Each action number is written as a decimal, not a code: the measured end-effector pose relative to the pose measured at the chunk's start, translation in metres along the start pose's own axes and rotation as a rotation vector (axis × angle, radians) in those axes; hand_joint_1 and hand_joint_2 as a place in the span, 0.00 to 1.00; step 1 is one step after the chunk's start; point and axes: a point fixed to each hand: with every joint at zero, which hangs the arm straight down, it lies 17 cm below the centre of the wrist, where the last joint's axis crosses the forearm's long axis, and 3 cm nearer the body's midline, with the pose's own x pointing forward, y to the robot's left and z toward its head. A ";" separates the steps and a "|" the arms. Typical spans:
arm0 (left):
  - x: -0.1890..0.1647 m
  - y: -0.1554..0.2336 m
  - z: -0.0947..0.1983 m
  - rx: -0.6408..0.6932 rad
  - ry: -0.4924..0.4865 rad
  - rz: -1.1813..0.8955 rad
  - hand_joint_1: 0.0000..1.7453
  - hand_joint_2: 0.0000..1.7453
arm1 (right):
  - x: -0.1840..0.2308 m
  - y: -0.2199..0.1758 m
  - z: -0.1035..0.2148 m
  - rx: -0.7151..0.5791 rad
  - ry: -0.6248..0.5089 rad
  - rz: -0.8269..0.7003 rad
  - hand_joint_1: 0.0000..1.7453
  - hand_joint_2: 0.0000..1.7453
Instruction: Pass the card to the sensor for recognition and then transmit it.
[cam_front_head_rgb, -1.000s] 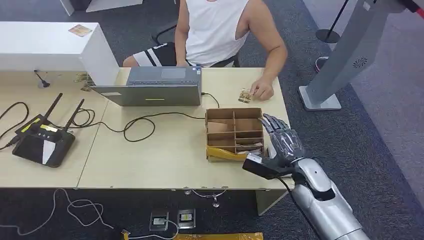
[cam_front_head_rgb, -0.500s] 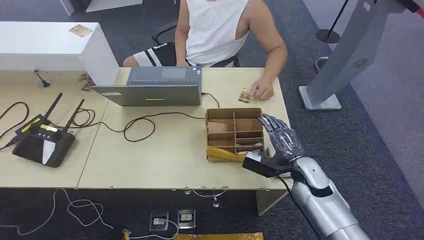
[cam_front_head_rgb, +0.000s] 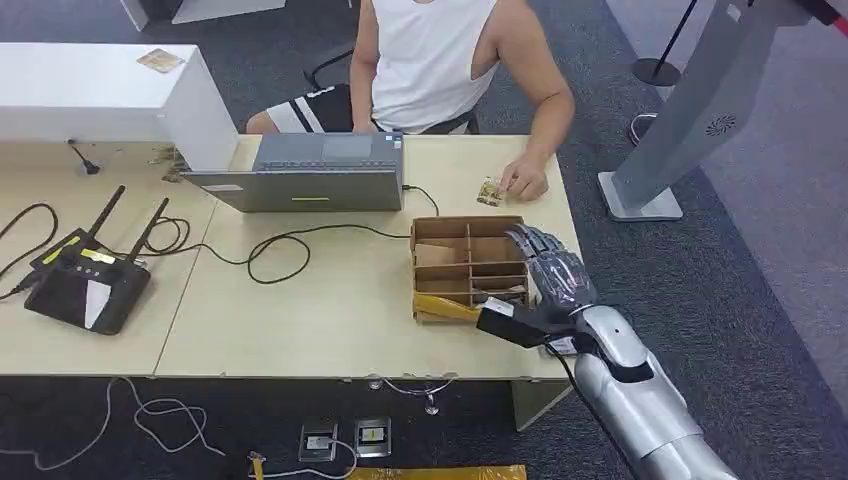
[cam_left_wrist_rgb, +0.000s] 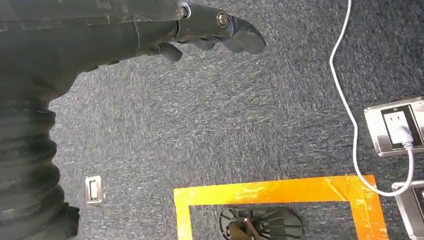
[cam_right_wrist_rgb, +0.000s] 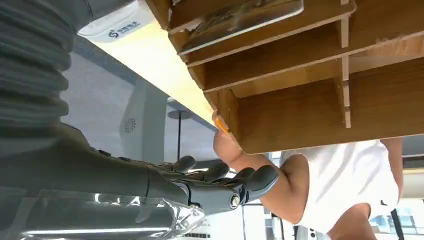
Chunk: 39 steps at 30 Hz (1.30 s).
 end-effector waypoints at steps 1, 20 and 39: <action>0.000 0.000 0.000 -0.001 0.000 -0.001 0.00 1.00 | 0.001 0.000 -0.001 0.000 -0.004 -0.001 0.00 1.00; 0.000 -0.001 0.000 0.002 0.002 0.004 0.00 1.00 | 0.010 0.005 -0.006 0.018 -0.012 -0.038 1.00 1.00; 0.002 -0.002 0.000 -0.004 -0.002 -0.003 0.00 1.00 | 0.007 0.014 -0.004 0.062 0.007 -0.063 1.00 1.00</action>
